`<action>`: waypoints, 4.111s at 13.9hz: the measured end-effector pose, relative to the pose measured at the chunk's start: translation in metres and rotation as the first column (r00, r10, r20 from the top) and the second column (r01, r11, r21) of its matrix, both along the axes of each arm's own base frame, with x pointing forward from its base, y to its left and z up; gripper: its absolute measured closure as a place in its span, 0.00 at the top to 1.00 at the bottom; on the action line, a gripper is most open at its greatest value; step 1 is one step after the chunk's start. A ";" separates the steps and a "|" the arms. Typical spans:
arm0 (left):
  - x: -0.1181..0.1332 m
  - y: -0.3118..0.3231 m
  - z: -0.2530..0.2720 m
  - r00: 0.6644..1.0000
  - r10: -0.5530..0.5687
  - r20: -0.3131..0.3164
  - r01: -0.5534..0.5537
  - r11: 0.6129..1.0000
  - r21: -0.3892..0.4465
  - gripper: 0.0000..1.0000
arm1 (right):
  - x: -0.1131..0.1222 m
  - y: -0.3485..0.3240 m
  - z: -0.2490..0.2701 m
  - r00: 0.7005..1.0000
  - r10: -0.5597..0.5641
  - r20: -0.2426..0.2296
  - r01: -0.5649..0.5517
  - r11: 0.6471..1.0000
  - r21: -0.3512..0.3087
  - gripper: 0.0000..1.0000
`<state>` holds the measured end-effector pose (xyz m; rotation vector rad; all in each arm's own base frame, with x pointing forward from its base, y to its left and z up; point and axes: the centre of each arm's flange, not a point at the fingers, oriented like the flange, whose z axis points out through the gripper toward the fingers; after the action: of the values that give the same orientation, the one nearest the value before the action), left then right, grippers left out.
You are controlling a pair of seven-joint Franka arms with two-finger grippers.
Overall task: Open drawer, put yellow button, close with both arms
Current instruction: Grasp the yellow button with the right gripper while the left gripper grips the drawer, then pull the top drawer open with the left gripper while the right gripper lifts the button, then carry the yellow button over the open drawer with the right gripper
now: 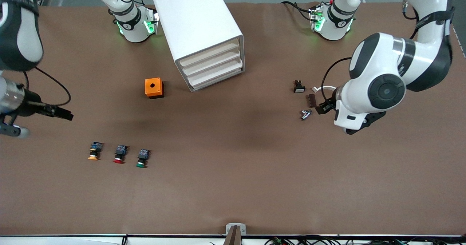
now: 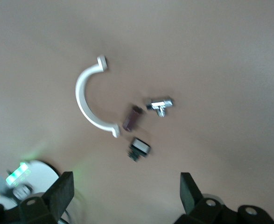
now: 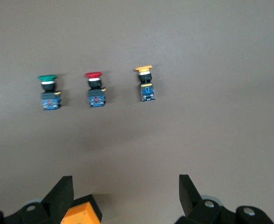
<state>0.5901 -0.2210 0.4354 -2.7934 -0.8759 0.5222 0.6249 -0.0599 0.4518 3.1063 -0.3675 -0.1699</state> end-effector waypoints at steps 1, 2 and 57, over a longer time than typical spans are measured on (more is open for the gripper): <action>-0.001 -0.007 -0.009 0.998 0.061 -0.022 -0.061 0.998 0.000 1.00 | 0.008 -0.003 -0.027 1.000 -0.004 -0.017 0.004 1.000 0.002 1.00; -0.002 -0.013 -0.018 0.991 0.123 -0.046 -0.123 0.992 0.006 1.00 | 0.015 -0.007 -0.056 1.000 -0.009 -0.029 0.009 1.000 0.004 1.00; 0.026 -0.137 -0.141 -0.113 0.804 -0.583 -0.791 0.282 0.542 0.79 | -0.075 0.320 0.073 0.933 -0.331 -0.143 0.348 0.930 0.116 0.33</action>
<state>0.6164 -0.3582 0.2946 -1.0992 -2.1436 1.7283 0.5501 0.2598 0.5247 3.1160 -0.9279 -0.4019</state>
